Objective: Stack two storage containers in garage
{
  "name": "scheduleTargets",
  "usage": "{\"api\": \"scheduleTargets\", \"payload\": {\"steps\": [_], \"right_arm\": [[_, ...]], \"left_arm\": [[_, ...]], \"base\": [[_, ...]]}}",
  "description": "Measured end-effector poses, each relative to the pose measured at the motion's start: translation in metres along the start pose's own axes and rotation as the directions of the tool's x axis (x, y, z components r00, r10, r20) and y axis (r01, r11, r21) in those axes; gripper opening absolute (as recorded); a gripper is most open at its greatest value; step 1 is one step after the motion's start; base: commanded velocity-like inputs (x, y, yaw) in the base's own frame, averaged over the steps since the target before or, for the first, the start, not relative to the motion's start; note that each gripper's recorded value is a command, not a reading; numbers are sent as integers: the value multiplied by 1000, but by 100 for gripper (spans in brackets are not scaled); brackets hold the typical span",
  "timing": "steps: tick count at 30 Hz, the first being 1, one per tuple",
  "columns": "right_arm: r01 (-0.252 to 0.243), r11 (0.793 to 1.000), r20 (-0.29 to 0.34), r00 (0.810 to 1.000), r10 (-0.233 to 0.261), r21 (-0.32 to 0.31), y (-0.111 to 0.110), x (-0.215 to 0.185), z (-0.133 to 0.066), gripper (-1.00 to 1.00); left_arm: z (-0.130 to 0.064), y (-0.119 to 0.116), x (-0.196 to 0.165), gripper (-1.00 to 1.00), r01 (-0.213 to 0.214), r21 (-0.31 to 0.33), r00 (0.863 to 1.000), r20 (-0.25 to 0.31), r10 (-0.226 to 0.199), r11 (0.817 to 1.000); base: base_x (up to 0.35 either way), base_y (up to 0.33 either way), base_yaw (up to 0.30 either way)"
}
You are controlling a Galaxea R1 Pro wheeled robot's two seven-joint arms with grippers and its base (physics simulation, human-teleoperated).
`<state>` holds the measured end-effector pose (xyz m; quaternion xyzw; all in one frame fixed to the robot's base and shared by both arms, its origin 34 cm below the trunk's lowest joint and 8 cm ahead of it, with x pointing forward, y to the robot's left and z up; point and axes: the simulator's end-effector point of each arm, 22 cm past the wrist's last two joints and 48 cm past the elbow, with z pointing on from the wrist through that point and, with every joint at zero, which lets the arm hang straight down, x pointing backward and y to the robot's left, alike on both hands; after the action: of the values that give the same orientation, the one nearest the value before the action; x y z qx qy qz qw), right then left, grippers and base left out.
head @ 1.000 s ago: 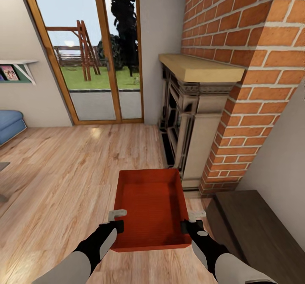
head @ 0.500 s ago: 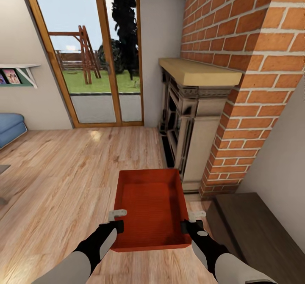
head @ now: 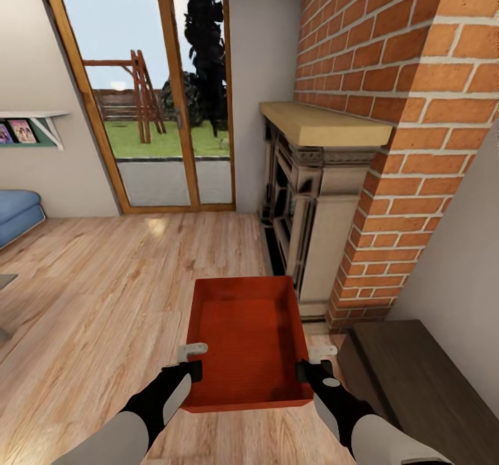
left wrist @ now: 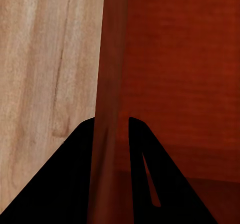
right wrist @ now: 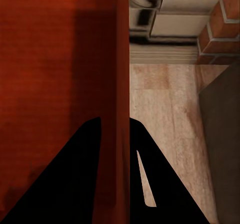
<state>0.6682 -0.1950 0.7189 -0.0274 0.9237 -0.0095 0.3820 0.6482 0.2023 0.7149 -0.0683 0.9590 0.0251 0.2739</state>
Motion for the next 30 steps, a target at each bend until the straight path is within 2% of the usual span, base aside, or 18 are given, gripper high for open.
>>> {"api": "scheduleTargets", "payload": {"steps": [30], "right_arm": [[0, 1000, 45, 999, 0, 3, -1, -24, -10, -100]], "left_arm": [[-15, -1, -21, -100, 4, 5, 999, 44, -4, 1000]], "base": [[0, 0, 0]]}}
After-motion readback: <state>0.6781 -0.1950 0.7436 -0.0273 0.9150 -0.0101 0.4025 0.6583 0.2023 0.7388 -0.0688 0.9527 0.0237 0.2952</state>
